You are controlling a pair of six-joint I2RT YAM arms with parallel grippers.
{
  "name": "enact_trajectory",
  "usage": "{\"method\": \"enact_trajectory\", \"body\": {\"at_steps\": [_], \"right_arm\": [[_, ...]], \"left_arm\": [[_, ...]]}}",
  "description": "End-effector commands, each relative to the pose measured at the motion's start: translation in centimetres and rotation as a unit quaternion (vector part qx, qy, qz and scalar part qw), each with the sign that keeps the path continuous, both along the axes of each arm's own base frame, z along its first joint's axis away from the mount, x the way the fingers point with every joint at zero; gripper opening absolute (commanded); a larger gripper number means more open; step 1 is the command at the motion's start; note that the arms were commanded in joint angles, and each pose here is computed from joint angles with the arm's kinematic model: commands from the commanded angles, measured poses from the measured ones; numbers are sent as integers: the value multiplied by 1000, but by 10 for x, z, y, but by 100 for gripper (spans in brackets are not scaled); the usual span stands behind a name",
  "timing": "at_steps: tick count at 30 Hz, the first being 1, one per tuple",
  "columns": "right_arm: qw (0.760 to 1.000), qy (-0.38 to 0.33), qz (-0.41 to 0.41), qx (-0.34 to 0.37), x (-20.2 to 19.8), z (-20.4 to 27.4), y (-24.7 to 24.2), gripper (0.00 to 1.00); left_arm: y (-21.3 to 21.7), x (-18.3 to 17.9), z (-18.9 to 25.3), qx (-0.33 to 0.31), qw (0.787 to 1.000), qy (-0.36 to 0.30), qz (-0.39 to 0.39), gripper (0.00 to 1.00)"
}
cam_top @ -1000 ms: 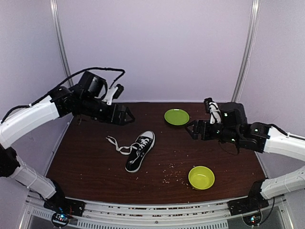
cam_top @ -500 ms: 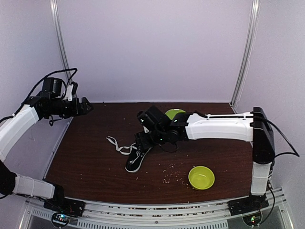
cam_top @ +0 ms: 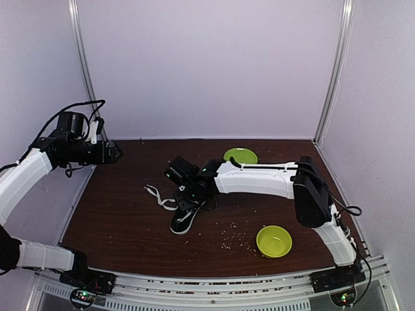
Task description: Tie the shoes
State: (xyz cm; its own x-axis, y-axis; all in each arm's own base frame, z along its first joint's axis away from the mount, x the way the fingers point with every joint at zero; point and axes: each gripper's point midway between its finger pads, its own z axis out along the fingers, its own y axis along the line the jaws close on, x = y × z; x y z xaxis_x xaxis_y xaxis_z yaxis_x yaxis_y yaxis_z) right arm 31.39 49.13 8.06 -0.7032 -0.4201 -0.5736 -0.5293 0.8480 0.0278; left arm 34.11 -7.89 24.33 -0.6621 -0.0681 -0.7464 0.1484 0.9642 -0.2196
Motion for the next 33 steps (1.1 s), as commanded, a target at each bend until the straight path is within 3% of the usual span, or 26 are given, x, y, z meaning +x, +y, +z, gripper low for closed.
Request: {"method": "enact_trajectory", "body": {"at_steps": [1, 6, 21, 33], "right_arm": [[999, 16, -6, -37, -9, -15, -17, 30], [999, 40, 21, -5, -31, -1, -19, 1], [992, 107, 66, -13, -133, 1, -113, 0], [999, 24, 18, 9, -97, 48, -104, 0]], "left_arm": [[2, 2, 11, 7, 1000, -26, -2, 96], [2, 3, 7, 11, 1000, -19, -2, 96], [16, 2, 7, 41, 999, -24, 26, 96], [7, -1, 4, 26, 999, -21, 3, 96]]}}
